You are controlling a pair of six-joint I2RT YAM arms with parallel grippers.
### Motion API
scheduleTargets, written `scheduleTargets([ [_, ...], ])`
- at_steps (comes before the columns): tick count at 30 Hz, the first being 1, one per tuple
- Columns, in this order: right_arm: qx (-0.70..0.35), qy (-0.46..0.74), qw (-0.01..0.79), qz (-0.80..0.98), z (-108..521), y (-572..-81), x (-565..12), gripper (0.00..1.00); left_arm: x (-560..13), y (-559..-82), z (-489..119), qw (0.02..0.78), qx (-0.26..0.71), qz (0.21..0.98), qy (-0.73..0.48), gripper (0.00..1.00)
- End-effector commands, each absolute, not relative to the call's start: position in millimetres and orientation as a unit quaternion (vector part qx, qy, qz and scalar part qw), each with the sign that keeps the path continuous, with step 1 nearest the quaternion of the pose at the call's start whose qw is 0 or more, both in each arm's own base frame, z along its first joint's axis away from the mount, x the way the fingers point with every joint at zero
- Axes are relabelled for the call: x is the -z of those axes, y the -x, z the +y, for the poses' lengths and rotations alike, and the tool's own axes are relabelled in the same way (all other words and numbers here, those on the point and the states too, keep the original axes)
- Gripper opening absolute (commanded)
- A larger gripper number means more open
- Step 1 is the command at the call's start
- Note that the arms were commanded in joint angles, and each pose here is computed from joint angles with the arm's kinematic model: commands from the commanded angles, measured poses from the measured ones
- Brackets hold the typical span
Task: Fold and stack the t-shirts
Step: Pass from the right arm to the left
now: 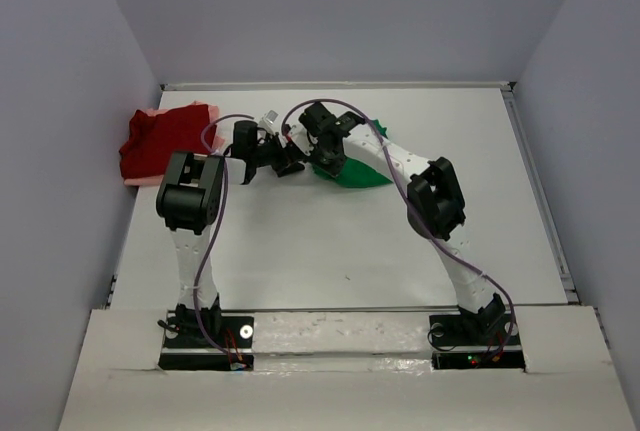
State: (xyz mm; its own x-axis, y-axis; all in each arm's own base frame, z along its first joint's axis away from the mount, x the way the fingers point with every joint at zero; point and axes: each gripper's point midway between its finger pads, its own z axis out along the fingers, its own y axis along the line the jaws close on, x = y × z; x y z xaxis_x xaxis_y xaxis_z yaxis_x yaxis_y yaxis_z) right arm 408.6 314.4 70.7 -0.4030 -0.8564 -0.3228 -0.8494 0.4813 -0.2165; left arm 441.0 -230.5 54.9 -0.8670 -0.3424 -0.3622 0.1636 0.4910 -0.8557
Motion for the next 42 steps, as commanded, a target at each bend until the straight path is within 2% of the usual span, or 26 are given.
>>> scheduleTargets([
  [1,0.016,0.503,0.239,0.83,316.2,-412.8,-108.6,0.0,-32.3,-437.8,-236.6,0.221,0.492,0.837,0.088,0.99],
  [16,0.014,0.498,0.265,0.826,327.2,-426.5,-124.6,0.0,-30.1,-425.1,-268.8,0.193,0.502,0.839,0.084,0.99],
  [38,0.013,0.496,0.284,0.82,324.6,-424.7,-148.9,0.0,-21.7,-440.5,-288.3,0.195,0.491,0.844,0.088,0.99],
  [42,0.012,0.496,0.287,0.819,324.0,-424.0,-152.9,0.0,-20.0,-440.7,-288.3,0.19,0.488,0.847,0.089,0.93],
])
